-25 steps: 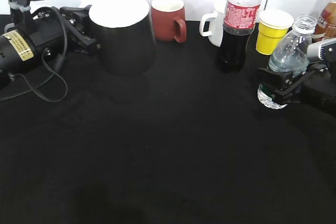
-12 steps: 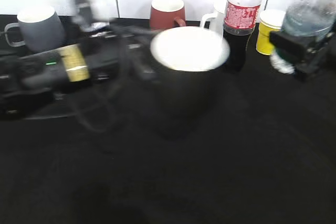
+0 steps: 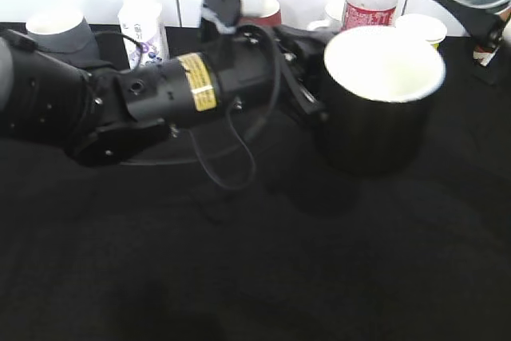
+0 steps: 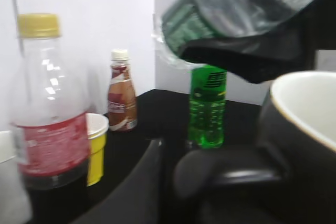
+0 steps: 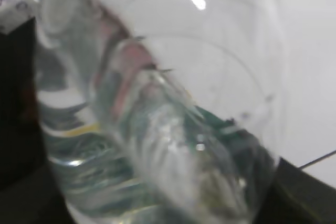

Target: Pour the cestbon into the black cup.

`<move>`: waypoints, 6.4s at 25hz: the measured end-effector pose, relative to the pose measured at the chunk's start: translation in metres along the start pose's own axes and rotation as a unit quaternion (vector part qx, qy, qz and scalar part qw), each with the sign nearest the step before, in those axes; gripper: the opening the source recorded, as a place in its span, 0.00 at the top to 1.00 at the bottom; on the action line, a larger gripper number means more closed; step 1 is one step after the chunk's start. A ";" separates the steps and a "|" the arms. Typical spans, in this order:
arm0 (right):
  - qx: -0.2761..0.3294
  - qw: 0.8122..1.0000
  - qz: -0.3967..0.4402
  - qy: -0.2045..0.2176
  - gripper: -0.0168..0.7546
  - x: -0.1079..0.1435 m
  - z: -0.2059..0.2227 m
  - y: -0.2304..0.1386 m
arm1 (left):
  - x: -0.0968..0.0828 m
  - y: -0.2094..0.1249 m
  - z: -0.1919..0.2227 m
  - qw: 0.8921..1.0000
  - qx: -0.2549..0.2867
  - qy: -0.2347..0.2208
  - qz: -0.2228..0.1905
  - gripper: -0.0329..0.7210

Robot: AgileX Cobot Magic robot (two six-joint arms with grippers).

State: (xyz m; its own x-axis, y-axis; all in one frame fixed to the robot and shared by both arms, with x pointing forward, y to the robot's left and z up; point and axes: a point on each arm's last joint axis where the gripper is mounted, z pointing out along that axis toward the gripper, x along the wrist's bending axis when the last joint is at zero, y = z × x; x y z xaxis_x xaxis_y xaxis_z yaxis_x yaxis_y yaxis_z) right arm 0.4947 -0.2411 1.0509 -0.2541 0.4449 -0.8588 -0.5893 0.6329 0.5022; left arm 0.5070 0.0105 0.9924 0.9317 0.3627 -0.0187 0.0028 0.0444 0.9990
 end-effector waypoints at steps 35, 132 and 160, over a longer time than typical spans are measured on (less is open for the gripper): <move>0.004 0.963 -0.269 -0.023 0.33 -0.005 0.000 0.000 | -0.010 -0.006 0.002 0.999 0.033 -0.027 0.011 0.86; 0.228 0.822 0.521 -0.027 0.34 0.081 0.015 -0.106 | 0.042 -0.006 -0.211 0.954 -0.031 0.298 -0.018 0.47; 0.362 0.780 0.509 -0.036 0.14 0.069 -0.039 -0.068 | 0.043 -0.030 -0.214 0.943 0.096 0.310 -0.069 0.47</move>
State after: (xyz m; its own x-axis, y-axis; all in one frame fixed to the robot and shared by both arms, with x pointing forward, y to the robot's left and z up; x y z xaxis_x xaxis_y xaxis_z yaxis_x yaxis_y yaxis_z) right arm 0.4873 -0.2782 0.9535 -0.2488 0.9684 0.0163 0.4841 0.1097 0.8681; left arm 0.4693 0.2235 0.9528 0.5266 0.8431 -0.1091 0.2284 -0.0167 0.9734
